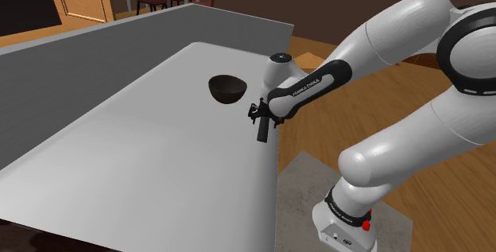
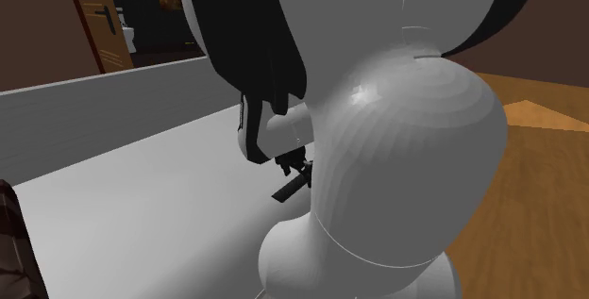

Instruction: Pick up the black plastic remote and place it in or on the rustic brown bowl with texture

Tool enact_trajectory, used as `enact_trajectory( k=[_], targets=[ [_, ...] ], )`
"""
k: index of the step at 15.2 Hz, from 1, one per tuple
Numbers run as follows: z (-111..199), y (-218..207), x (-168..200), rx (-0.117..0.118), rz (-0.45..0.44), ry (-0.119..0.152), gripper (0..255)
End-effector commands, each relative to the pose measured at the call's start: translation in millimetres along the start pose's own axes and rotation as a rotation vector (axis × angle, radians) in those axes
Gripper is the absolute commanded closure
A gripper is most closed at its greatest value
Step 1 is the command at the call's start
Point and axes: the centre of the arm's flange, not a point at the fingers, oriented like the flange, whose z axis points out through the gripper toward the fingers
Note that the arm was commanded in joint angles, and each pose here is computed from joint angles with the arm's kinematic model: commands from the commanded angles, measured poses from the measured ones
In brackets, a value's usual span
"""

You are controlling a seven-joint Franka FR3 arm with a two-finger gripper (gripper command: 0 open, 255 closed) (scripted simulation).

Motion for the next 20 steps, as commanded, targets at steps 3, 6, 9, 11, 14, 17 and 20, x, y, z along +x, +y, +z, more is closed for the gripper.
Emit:
enact_trajectory(
  k=[3, 6, 9, 11, 14, 17, 20],
  targets=[
    [0.0, 0.0, 0.0, 0.0, 0.0, 0.0, 255],
    [-1.0, -0.6, 1.7, 0.0, 0.0, 0.0, 255],
    [0.2, -0.8, 0.2, 0.0, 0.0, 0.0, 255],
    [-0.4, 0.7, 1.3, 0.0, 0.0, 0.0, 255],
    [-10.2, 0.3, 2.4, 0.0, 0.0, 0.0, 255],
    [-25.7, 0.8, 5.9, 0.0, 0.0, 0.0, 255],
    [-41.1, 1.3, 9.5, 0.0, 0.0, 0.0, 255]
  ],
)
